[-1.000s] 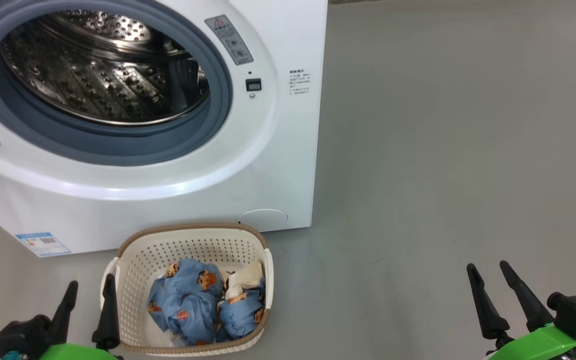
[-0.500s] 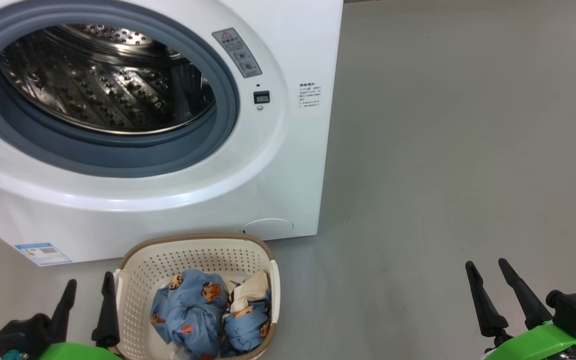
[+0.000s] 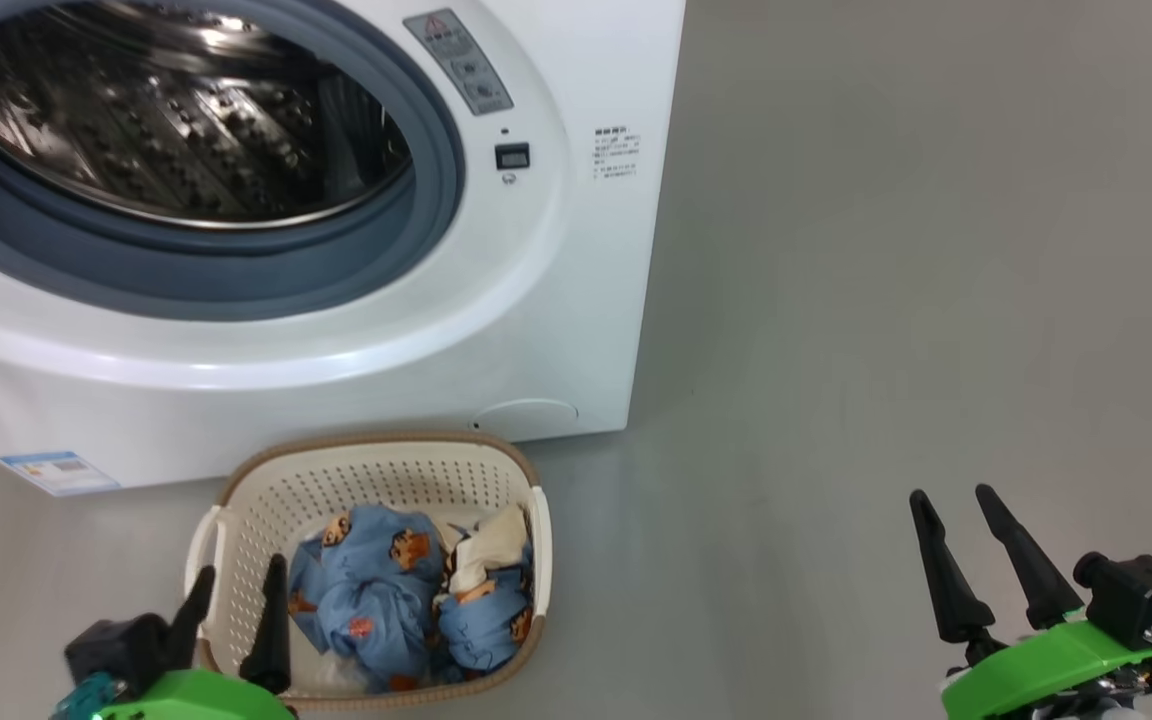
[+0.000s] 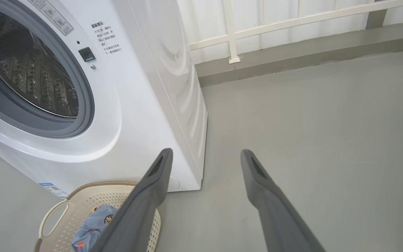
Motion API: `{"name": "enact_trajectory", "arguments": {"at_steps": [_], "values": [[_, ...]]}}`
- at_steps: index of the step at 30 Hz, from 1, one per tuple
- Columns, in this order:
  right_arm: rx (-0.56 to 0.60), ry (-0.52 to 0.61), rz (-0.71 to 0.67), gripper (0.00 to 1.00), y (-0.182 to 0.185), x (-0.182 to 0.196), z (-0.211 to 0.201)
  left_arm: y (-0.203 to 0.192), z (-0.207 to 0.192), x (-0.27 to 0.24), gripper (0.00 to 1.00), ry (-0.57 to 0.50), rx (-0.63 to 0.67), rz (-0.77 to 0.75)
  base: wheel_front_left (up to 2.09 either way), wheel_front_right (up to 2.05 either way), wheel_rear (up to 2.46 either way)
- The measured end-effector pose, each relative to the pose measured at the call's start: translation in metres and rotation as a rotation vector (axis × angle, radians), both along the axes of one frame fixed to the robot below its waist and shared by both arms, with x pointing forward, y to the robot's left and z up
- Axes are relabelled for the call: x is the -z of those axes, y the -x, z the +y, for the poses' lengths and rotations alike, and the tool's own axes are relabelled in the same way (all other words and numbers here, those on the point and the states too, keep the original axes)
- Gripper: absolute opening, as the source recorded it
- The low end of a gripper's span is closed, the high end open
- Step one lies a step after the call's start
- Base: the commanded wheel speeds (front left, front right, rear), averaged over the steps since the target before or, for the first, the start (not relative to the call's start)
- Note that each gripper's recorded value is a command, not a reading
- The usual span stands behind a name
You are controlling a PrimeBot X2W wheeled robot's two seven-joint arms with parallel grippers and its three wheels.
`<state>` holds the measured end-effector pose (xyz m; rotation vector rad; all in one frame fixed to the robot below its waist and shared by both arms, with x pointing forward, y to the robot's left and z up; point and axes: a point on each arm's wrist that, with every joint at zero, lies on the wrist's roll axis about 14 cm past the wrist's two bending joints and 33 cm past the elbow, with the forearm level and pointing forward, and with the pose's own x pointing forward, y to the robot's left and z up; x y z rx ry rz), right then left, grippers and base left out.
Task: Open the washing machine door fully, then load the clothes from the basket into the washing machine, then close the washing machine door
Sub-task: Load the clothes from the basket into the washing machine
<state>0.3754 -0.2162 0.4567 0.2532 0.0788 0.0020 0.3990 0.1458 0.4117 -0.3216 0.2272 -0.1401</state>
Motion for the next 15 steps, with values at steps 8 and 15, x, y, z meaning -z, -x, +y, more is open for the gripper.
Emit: {"name": "enact_trajectory", "arguments": {"at_steps": [8,15], "values": [[-0.004,-0.023,0.022,1.00,-0.020,0.012,0.008,-0.013,-0.019,0.048,1.00,-0.007,0.067,0.149,0.00,0.00,0.00],[-0.014,-0.027,0.048,1.00,-0.046,0.028,0.015,-0.037,-0.028,0.089,1.00,-0.037,0.126,0.266,0.00,0.00,0.00]]}}
